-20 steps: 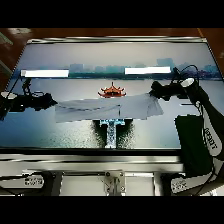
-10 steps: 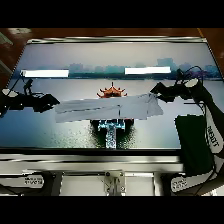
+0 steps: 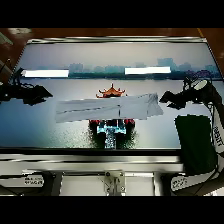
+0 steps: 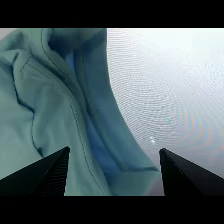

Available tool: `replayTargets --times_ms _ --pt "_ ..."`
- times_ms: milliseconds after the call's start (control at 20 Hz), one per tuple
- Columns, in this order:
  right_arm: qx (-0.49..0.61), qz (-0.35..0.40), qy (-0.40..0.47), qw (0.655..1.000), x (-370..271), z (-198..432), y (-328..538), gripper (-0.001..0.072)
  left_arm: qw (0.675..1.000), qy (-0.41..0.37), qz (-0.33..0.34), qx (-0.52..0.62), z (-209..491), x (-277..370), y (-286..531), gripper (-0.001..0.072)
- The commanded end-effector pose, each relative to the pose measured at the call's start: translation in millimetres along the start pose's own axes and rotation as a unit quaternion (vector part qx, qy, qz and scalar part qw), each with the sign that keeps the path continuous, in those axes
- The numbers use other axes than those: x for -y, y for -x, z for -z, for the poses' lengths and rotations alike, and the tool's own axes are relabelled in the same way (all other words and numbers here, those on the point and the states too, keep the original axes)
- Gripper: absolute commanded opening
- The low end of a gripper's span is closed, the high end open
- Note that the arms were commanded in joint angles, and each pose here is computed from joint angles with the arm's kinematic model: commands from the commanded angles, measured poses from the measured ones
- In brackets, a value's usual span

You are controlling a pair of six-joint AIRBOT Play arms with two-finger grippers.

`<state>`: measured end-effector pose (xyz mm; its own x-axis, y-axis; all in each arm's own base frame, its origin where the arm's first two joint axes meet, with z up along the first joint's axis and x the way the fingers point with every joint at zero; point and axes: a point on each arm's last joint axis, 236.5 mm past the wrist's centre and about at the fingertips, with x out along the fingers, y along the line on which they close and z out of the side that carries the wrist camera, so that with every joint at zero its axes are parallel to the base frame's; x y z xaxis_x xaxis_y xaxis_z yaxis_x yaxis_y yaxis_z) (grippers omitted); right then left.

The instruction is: Fold the shirts.

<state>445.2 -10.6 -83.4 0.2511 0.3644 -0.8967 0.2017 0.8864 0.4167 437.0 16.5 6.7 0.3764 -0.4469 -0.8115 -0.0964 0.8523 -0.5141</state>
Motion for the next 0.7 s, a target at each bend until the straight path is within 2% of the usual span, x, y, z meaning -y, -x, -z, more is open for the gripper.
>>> replayTargets --times_ms 0,350,400,450,500,550,600,650 --pt "-0.037 -0.047 -0.023 0.998 -14 14 -20 0.0699 1.000 -0.011 0.005 -0.002 1 10 13 0.0623" --pt "-0.082 -0.069 -0.022 0.994 -38 35 -59 0.0686 1.000 -0.023 0.008 0.004 0 21 18 0.0622" --pt "-0.078 -0.067 -0.016 0.995 -39 33 -59 0.0595 1.000 -0.025 0.010 0.003 1 24 17 0.0607" --pt "-0.073 -0.066 -0.014 0.995 -40 31 -56 0.0354 1.000 -0.029 0.011 0.002 1 28 15 0.0549" --pt "-0.064 -0.067 -0.015 0.996 -40 27 -50 0.0134 0.999 -0.035 0.013 -0.001 2 31 13 0.0436" --pt "-0.053 -0.068 -0.016 0.996 -39 22 -42 0.0059 0.999 -0.040 0.015 -0.004 4 36 10 0.0311" --pt "-0.041 -0.069 -0.015 0.997 -39 16 -31 0.0059 0.999 -0.045 0.018 -0.008 5 42 6 0.0174" --pt "-0.027 -0.071 -0.013 0.997 -41 11 -19 0.0059 0.998 -0.051 0.024 -0.011 7 50 2 0.0092"
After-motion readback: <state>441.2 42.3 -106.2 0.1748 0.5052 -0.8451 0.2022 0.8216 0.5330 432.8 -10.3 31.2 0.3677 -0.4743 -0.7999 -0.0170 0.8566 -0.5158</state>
